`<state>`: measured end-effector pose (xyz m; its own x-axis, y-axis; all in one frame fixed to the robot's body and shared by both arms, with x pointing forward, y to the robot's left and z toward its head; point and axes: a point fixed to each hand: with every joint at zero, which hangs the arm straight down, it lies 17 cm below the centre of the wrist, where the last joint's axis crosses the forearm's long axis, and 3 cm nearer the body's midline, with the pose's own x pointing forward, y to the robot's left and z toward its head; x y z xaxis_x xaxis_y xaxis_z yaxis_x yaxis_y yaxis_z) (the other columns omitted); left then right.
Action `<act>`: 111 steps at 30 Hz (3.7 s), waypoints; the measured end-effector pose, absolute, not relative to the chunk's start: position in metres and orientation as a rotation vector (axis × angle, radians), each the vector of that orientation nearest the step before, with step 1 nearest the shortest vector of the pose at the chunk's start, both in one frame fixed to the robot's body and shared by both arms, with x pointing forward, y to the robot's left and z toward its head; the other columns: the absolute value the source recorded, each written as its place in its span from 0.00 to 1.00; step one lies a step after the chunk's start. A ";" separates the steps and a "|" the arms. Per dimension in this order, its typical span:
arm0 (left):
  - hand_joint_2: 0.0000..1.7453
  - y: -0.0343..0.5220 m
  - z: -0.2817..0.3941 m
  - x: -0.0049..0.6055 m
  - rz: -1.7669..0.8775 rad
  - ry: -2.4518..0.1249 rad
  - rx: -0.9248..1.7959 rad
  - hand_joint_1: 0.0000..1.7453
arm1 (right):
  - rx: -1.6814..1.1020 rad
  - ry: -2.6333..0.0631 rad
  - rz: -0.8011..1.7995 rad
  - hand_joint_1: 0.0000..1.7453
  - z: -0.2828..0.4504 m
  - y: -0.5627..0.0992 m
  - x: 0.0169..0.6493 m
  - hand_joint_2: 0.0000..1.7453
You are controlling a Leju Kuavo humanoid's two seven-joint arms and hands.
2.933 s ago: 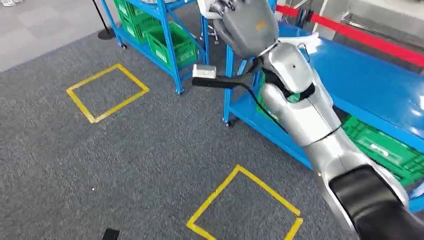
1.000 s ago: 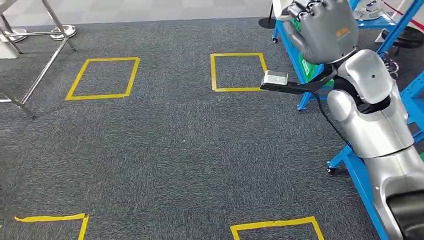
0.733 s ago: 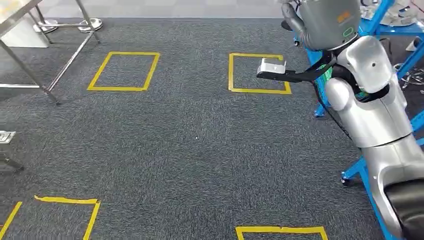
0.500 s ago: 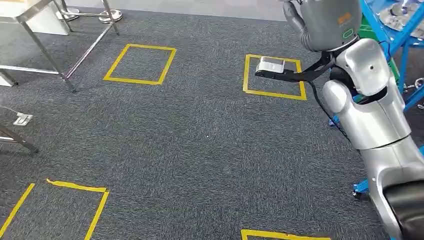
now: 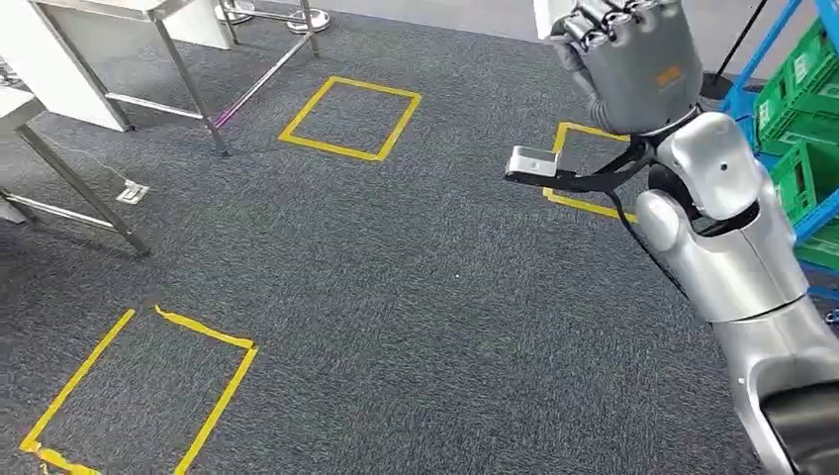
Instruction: Take the parts from the cabinet and place them on the table.
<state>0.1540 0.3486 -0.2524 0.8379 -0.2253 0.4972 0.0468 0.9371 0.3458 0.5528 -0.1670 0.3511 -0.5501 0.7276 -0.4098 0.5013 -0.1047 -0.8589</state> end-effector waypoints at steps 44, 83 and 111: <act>1.00 0.332 -0.247 0.176 -0.232 -0.610 0.303 0.00 | -1.414 -1.817 1.674 1.00 0.327 -0.306 0.497 1.00; 1.00 0.321 -0.250 0.170 -0.186 -0.606 0.251 0.00 | -1.439 -1.888 1.638 1.00 0.353 -0.234 0.559 1.00; 1.00 0.320 -0.247 0.175 -0.179 -0.628 0.227 0.00 | -1.403 -1.837 1.640 1.00 0.319 -0.242 0.559 1.00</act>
